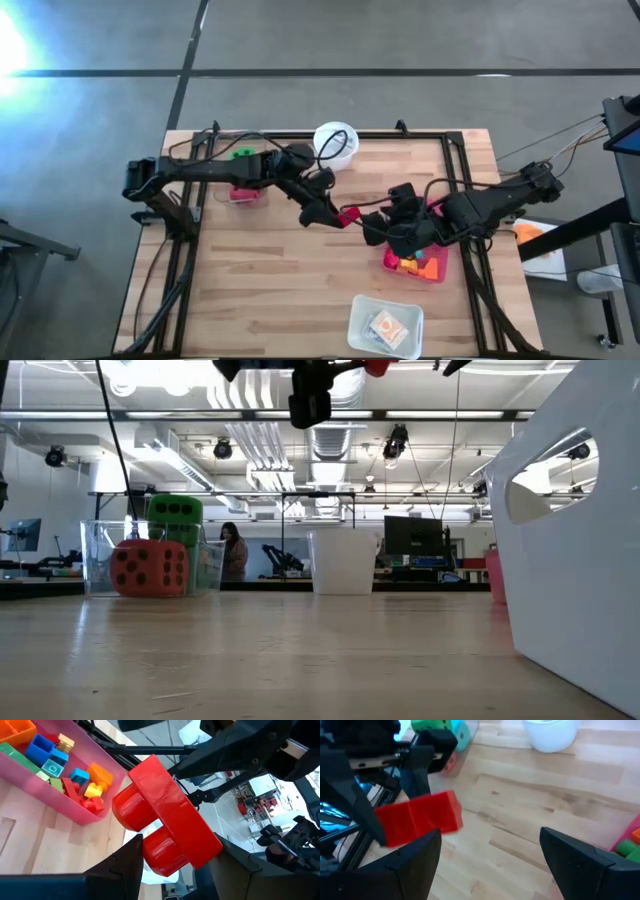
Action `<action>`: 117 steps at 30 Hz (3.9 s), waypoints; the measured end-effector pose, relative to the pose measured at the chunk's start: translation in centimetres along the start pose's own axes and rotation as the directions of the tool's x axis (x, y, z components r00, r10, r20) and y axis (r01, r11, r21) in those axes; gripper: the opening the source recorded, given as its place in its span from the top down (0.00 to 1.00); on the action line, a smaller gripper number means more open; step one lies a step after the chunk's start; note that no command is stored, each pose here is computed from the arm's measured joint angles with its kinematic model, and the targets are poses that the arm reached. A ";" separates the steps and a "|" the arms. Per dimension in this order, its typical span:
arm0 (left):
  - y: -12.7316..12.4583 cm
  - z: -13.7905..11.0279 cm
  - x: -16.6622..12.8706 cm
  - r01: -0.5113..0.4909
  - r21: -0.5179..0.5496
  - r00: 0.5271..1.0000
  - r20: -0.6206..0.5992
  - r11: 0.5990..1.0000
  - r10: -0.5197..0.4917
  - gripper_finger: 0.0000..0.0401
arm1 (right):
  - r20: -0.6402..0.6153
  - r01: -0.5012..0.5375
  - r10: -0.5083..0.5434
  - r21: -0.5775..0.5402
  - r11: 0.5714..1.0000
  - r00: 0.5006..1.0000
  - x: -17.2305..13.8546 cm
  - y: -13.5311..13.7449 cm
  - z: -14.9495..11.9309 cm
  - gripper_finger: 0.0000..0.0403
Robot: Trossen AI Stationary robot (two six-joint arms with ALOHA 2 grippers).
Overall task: Pick & Place Toys
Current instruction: Put the red game piece into the pink bin
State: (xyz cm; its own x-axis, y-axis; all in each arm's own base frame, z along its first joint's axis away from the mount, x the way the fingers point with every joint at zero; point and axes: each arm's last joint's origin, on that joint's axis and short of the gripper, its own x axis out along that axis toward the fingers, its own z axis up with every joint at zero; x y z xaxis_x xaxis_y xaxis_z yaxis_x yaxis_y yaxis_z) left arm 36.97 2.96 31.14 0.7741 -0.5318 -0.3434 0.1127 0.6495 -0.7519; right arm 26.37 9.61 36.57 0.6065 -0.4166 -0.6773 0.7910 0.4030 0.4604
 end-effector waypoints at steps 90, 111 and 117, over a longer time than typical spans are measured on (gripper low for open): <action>-2.2 -0.2 -0.3 -0.060 -0.095 0.992 0.102 0.994 0.069 0.07 | -0.167 0.092 -0.136 -0.246 0.965 0.977 -1.3 1.5 2.7 0.98; -7.2 -2.1 -8.3 -0.291 0.121 0.944 0.198 0.949 0.264 0.07 | -0.387 0.405 -0.395 -0.059 0.912 0.833 -1.8 -8.4 0.1 0.98; -8.6 -2.6 -10.0 -0.296 0.227 0.942 0.229 0.928 0.244 0.06 | -0.506 0.508 -0.466 -0.063 0.859 0.725 0.0 -11.4 -2.2 0.98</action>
State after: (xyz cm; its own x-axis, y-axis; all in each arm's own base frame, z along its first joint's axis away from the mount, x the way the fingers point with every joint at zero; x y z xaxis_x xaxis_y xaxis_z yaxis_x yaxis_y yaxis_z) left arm 26.65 1.34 39.58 0.8998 -0.2180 -0.3779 0.0171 0.8831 -0.4688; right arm 17.16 6.77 30.09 0.0299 -0.0774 -0.9966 0.9825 0.1856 0.0150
